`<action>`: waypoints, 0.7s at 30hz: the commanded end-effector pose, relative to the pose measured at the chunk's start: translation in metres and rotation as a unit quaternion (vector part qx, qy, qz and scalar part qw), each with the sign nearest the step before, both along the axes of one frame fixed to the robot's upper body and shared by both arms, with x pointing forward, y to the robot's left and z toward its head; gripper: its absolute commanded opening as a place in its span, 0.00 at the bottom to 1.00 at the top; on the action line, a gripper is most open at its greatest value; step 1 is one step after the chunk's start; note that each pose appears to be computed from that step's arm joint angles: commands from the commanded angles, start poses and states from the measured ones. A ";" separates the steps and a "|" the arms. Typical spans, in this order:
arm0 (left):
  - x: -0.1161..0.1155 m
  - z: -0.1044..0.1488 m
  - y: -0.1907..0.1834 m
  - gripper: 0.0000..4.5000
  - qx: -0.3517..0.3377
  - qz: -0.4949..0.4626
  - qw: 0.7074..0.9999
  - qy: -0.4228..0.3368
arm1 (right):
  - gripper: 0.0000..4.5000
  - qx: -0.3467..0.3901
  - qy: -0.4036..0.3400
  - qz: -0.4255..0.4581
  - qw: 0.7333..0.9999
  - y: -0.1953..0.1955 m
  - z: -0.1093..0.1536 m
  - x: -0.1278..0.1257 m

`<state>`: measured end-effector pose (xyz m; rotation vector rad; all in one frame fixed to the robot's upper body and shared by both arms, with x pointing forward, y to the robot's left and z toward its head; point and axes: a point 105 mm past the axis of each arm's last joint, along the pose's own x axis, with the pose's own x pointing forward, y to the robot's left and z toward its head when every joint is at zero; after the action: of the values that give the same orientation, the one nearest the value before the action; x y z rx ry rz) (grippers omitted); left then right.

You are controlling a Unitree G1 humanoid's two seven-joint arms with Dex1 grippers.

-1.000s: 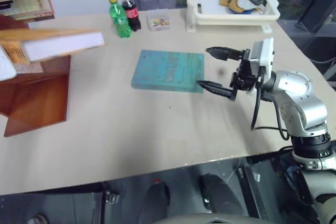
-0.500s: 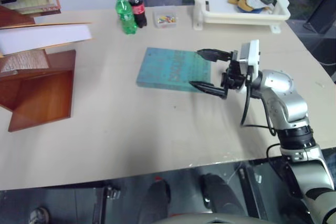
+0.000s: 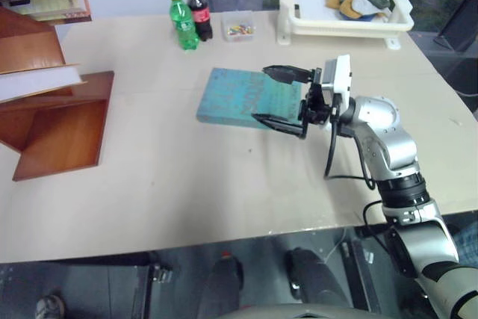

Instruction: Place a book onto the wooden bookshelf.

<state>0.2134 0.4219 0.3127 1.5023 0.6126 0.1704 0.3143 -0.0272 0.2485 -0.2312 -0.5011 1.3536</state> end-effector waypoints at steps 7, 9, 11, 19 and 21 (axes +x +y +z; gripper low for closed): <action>0.037 -0.009 0.008 0.15 -0.015 0.007 0.999 0.045 | 1.00 0.016 -0.017 -0.004 1.000 0.001 0.013 -0.017; 0.036 -0.007 0.007 0.15 -0.021 0.005 0.999 0.044 | 1.00 0.013 -0.020 -0.002 1.000 0.000 0.013 -0.019; 0.032 -0.005 0.007 0.15 -0.026 0.009 0.999 0.039 | 1.00 0.011 -0.022 0.001 1.000 -0.001 0.013 -0.021; 0.021 -0.008 0.002 0.15 -0.048 0.008 0.998 0.028 | 1.00 0.017 -0.038 0.027 0.999 -0.001 0.023 -0.025; 0.021 -0.009 0.000 0.15 -0.056 0.007 0.998 0.024 | 1.00 0.022 -0.036 0.035 0.998 0.001 0.026 -0.026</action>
<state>0.2365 0.4229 0.3099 1.4548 0.6559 0.1368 0.2958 -0.0272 0.2559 -0.2223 -0.5217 1.3864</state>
